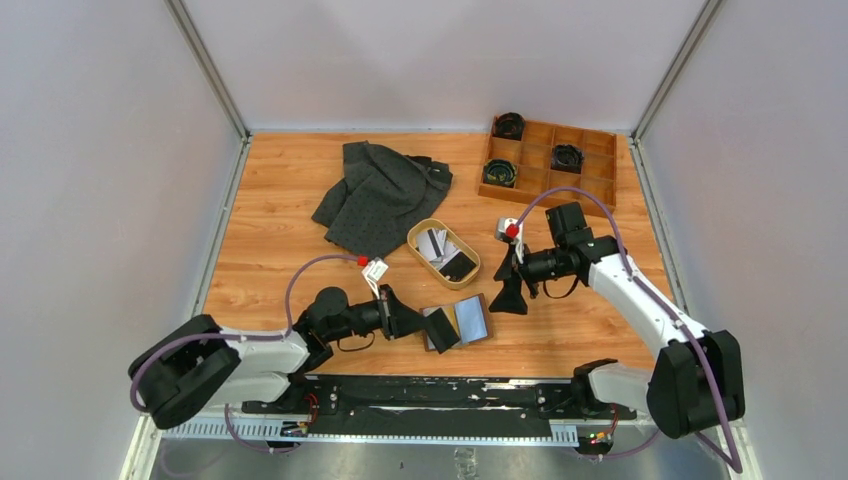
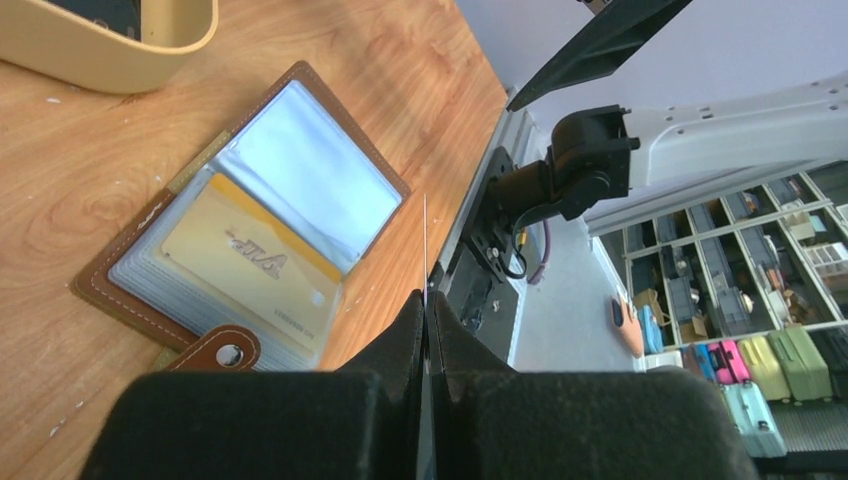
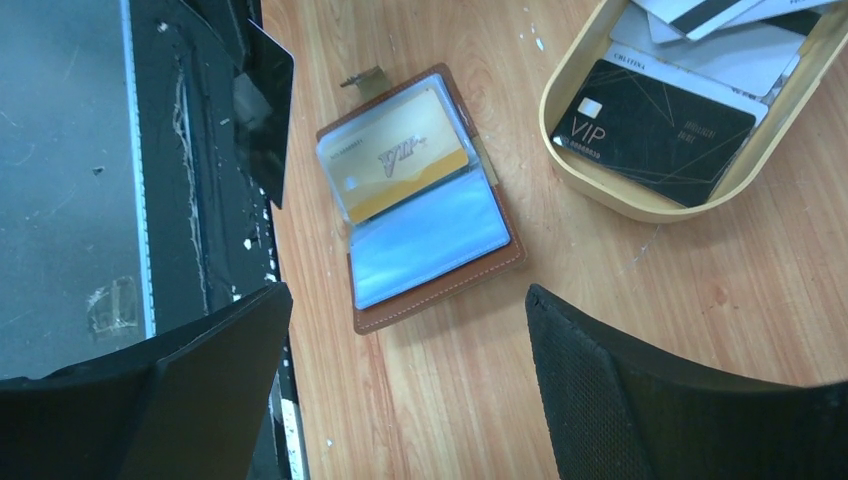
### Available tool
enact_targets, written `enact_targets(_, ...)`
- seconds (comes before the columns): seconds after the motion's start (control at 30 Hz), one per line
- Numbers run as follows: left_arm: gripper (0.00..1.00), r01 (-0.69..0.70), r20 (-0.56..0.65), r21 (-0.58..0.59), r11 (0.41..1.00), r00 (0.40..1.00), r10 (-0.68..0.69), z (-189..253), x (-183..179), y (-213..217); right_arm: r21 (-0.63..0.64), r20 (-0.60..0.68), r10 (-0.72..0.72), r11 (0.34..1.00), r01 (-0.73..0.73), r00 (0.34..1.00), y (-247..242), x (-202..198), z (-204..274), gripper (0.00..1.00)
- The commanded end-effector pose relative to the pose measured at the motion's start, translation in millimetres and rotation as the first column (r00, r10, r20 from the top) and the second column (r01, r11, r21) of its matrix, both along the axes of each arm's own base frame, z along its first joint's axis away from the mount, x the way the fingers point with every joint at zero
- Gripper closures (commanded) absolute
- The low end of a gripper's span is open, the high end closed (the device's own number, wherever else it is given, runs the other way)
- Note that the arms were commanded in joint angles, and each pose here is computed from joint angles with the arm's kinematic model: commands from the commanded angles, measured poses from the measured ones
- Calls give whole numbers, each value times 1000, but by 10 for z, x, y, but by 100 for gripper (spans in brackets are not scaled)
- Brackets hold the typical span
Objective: Put the credit cards into the card holder
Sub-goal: Insert the credit card into the card holder.
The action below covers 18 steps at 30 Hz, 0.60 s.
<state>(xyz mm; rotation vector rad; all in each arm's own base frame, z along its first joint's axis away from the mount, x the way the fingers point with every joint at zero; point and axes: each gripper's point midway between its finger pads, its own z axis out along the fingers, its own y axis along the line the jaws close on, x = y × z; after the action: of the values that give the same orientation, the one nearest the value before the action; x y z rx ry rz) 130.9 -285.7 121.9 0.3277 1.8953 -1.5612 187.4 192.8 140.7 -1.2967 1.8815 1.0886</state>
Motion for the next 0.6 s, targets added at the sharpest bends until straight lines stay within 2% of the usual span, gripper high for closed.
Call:
enact_targets(0.0, 100, -9, 16, -62, 998, 1000, 10, 41, 2, -34, -76, 37, 36, 997, -33, 999, -35, 13, -115, 10)
enact_targets(0.17, 100, 12, -32, -121, 993, 999, -16, -10, -21, -94, -115, 49, 34, 993, -28, 998, -75, 31, -190, 10)
enact_targets(0.57, 100, -73, -77, -67, 995, 995, 68, -184, 100, -79, -178, -30, 27, 984, -32, 999, -54, 37, -393, 12)
